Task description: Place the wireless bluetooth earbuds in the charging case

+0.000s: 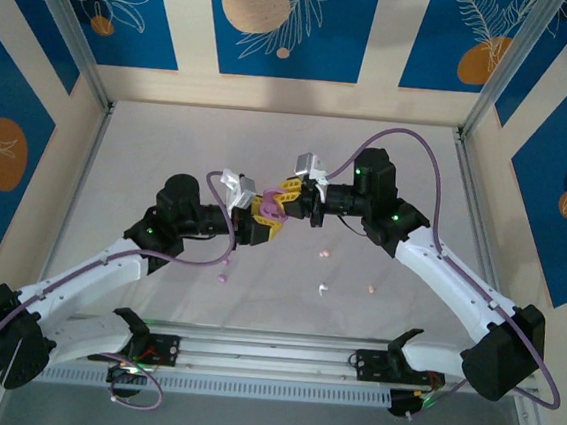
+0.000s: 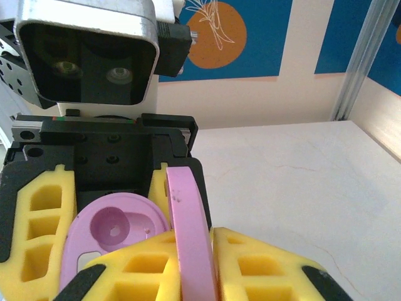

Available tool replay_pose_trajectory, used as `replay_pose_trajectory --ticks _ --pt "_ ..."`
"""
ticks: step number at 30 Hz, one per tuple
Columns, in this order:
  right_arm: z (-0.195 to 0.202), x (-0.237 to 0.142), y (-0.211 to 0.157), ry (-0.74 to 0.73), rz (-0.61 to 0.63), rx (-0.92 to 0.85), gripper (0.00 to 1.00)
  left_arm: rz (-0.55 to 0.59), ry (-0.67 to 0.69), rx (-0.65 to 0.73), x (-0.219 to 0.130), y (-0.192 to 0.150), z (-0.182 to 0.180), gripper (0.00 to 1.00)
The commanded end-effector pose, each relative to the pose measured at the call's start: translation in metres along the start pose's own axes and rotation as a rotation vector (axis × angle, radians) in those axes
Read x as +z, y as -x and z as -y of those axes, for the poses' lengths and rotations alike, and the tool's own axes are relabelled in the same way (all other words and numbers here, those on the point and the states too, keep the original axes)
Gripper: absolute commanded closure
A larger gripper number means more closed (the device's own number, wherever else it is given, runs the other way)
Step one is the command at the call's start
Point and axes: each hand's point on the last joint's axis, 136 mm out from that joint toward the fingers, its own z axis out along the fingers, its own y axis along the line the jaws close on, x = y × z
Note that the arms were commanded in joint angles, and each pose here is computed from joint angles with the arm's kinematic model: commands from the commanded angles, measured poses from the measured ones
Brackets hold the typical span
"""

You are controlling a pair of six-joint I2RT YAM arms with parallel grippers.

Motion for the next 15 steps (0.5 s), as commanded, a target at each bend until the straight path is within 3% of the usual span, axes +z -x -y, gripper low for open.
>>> replay_pose_trajectory --ticks 1,8,11,15 --pt "-0.001 -0.002 0.000 -0.020 -0.012 0.023 0.75 0.061 0.005 0.049 -0.002 0.022 0.006 0.68" --pt "0.005 -0.016 0.027 -0.074 0.036 0.116 0.47 0.068 0.083 0.041 -0.007 0.013 -0.005 0.68" --pt "0.004 -0.030 0.045 -0.075 0.077 0.200 0.41 0.074 0.135 0.033 -0.010 0.009 -0.013 0.68" --pt "0.017 -0.051 0.054 -0.157 0.112 0.365 0.41 0.092 0.202 0.020 -0.016 0.007 -0.022 0.68"
